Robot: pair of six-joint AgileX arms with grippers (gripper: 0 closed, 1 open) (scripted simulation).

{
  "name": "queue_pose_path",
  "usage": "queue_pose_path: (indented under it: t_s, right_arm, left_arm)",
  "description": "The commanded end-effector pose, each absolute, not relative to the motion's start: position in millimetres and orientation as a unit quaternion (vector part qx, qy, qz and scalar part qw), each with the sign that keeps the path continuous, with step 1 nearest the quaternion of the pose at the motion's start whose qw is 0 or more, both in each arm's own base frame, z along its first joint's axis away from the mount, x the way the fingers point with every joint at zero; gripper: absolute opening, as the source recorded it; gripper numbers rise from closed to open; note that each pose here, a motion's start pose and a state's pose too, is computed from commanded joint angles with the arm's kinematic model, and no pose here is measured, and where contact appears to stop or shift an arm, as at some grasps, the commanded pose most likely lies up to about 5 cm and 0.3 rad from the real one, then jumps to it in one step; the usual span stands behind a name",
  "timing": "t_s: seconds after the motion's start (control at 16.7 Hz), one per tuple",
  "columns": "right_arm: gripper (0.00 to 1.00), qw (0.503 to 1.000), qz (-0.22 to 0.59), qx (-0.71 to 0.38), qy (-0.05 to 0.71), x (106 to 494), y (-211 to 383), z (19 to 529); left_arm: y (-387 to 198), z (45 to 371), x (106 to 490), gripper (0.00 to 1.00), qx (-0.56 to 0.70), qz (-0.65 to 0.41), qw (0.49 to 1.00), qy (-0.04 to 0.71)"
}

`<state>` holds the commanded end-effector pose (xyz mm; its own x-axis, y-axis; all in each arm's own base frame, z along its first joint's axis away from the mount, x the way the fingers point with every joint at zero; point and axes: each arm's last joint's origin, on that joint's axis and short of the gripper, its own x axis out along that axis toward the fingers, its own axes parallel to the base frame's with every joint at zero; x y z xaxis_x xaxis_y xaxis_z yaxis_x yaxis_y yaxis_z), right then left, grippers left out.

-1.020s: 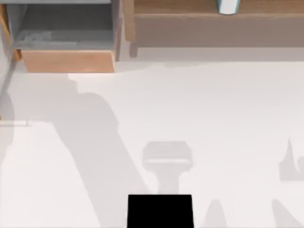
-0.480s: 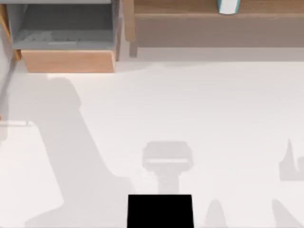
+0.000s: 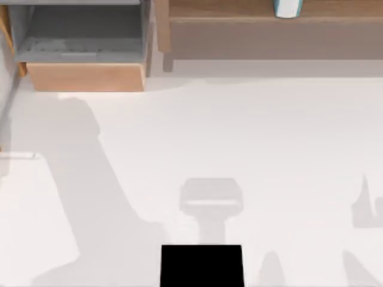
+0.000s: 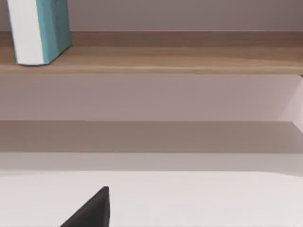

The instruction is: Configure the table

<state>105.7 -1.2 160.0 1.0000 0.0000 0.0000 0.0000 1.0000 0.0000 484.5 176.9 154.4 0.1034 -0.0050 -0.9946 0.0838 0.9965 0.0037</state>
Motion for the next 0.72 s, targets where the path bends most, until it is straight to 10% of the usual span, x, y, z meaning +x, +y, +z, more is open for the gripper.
queue_pose_path:
  t_s: [0.72]
  right_arm:
    - [1.0,1.0,0.0,0.0,0.0,105.7,-1.2,160.0]
  left_arm:
    - [174.6,133.9,487.8,1.0,0.03,-0.029,0.744,0.667]
